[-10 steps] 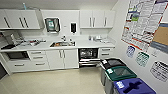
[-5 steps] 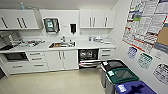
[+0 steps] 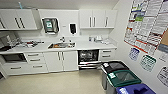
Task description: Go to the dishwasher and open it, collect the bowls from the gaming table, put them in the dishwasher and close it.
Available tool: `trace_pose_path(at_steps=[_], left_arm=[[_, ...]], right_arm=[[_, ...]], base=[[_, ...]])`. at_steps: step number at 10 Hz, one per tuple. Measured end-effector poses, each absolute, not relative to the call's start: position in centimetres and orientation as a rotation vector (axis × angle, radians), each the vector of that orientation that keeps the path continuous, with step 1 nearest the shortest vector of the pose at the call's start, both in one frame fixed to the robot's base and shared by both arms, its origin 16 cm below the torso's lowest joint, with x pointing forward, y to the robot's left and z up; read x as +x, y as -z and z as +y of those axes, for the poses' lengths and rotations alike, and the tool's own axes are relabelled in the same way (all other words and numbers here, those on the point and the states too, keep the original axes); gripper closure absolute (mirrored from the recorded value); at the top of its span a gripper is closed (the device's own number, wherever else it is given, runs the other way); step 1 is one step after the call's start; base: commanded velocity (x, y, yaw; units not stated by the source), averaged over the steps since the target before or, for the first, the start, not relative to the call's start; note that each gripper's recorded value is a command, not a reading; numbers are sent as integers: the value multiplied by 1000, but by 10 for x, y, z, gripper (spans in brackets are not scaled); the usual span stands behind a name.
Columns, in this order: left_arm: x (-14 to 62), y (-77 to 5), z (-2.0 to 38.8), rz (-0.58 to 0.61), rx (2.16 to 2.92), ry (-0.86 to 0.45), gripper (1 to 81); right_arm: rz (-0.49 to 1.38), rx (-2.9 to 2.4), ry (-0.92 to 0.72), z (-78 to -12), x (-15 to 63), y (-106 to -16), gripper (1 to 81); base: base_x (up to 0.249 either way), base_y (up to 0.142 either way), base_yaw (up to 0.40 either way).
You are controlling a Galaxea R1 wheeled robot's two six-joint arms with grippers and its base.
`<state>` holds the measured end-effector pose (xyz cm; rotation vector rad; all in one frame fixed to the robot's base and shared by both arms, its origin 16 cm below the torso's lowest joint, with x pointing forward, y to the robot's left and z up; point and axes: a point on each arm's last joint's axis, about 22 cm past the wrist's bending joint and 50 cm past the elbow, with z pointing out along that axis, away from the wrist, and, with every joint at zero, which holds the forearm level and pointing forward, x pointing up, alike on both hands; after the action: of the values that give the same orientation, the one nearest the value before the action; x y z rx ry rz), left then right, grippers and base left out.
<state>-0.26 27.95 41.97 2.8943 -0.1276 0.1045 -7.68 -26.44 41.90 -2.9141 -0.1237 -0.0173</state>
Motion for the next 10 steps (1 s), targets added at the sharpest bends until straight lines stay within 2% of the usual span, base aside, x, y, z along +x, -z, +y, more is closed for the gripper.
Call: trace_pose_path(at_steps=[2,10], left_arm=[[-3,-420,279,-127,2894,-104,811],[3,-420,282,-125,2897,-114,811]], right_arm=[[-127,-2915,19,-265,-76,-419,811],[-129,-2913,25,-263,-72,-419,811]], base=[[109,61,0],[93,0,0]])
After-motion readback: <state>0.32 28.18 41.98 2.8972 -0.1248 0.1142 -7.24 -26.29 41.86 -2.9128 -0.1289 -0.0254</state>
